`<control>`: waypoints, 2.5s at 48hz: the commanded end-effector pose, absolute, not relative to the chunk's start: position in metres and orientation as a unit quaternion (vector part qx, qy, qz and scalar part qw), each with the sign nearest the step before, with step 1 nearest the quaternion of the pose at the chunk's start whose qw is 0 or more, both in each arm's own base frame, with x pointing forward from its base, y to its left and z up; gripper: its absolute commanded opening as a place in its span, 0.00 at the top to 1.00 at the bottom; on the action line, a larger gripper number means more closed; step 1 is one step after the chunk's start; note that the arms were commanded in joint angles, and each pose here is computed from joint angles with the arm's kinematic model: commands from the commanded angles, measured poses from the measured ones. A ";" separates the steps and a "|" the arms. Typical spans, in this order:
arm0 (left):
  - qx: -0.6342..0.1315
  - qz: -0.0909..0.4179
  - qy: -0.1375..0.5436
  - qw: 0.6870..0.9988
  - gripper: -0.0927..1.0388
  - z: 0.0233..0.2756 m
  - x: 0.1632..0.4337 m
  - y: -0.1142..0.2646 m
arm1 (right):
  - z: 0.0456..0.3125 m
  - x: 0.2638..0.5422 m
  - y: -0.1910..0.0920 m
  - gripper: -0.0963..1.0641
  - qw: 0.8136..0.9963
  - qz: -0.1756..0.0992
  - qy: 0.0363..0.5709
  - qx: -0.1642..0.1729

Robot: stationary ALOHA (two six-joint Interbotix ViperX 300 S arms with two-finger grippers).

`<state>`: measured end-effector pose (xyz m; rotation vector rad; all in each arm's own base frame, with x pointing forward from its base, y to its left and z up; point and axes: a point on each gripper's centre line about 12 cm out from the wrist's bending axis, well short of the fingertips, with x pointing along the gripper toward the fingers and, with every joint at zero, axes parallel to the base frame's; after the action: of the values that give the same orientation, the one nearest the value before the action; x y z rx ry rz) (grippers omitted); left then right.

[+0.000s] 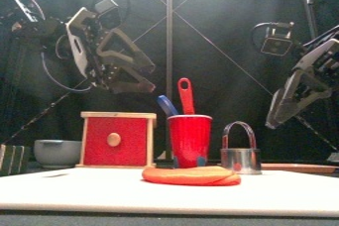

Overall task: Get the cutter from the drawer then cut the dough then place the extra dough in the bowl
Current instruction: Cut the dough

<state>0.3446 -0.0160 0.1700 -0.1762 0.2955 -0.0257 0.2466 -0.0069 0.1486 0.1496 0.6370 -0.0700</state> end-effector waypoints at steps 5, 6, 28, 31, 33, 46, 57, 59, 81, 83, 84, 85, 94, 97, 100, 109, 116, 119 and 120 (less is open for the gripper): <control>-0.094 -0.009 0.137 0.986 0.12 0.173 0.358 -0.016 | 0.153 0.264 -0.012 0.26 0.953 -0.033 0.293 0.060; -0.093 -0.010 0.138 0.986 0.12 0.172 0.358 -0.017 | 0.153 0.266 -0.012 0.26 0.954 -0.032 0.292 0.058; -0.101 -0.001 0.143 0.985 0.12 0.168 0.355 -0.014 | 0.145 0.289 -0.015 0.26 0.951 -0.024 0.307 0.034; -0.102 -0.002 0.145 0.984 0.12 0.167 0.355 -0.015 | 0.145 0.290 -0.015 0.26 0.951 -0.023 0.307 0.033; -0.102 -0.001 0.145 0.984 0.12 0.167 0.355 -0.014 | 0.144 0.291 -0.015 0.26 0.950 -0.022 0.309 0.032; -0.102 0.000 0.148 0.984 0.12 0.165 0.354 -0.014 | 0.138 0.292 -0.013 0.27 0.948 -0.018 0.318 0.029; -0.105 0.002 0.148 0.983 0.12 0.165 0.353 -0.014 | 0.138 0.292 -0.012 0.27 0.947 -0.018 0.318 0.031; -0.105 0.003 0.149 0.983 0.12 0.164 0.353 -0.014 | 0.138 0.292 -0.012 0.27 0.947 -0.018 0.319 0.031; -0.105 0.004 0.150 0.983 0.12 0.163 0.351 -0.013 | 0.138 0.293 -0.007 0.34 0.947 -0.010 0.319 0.030; -0.105 0.004 0.150 0.983 0.12 0.163 0.351 -0.013 | 0.138 0.293 -0.007 0.36 0.947 -0.011 0.318 0.033; -0.105 0.005 0.151 0.983 0.12 0.163 0.352 -0.013 | 0.138 0.293 -0.007 0.37 0.947 -0.011 0.318 0.033; -0.105 0.005 0.152 0.983 0.12 0.163 0.352 -0.013 | 0.138 0.293 -0.007 0.38 0.947 -0.011 0.319 0.033; -0.105 0.006 0.152 0.983 0.12 0.163 0.351 -0.011 | 0.145 0.299 -0.002 0.41 0.950 -0.006 0.309 0.038; -0.105 0.006 0.152 0.983 0.12 0.162 0.351 -0.011 | 0.149 0.303 0.001 0.41 0.952 -0.002 0.303 0.038; -0.105 0.007 0.153 0.983 0.12 0.162 0.351 -0.011 | 0.154 0.308 0.004 0.41 0.954 0.002 0.296 0.040; -0.105 0.007 0.155 0.982 0.12 0.161 0.351 -0.011 | 0.168 0.319 0.015 0.41 0.959 0.011 0.280 0.049; -0.104 0.007 0.160 0.982 0.12 0.159 0.348 -0.011 | 0.175 0.325 0.022 0.41 0.960 0.012 0.269 0.072; -0.104 0.007 0.162 0.981 0.12 0.158 0.347 -0.011 | 0.178 0.327 0.025 0.41 0.961 0.013 0.264 0.081; -0.105 0.008 0.164 0.981 0.12 0.157 0.346 -0.011 | 0.179 0.328 0.026 0.41 0.961 0.013 0.264 0.084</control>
<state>0.3448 -0.0114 0.1517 -0.2094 0.3462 0.0157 0.3211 0.0223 0.1646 0.1463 0.5811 0.0215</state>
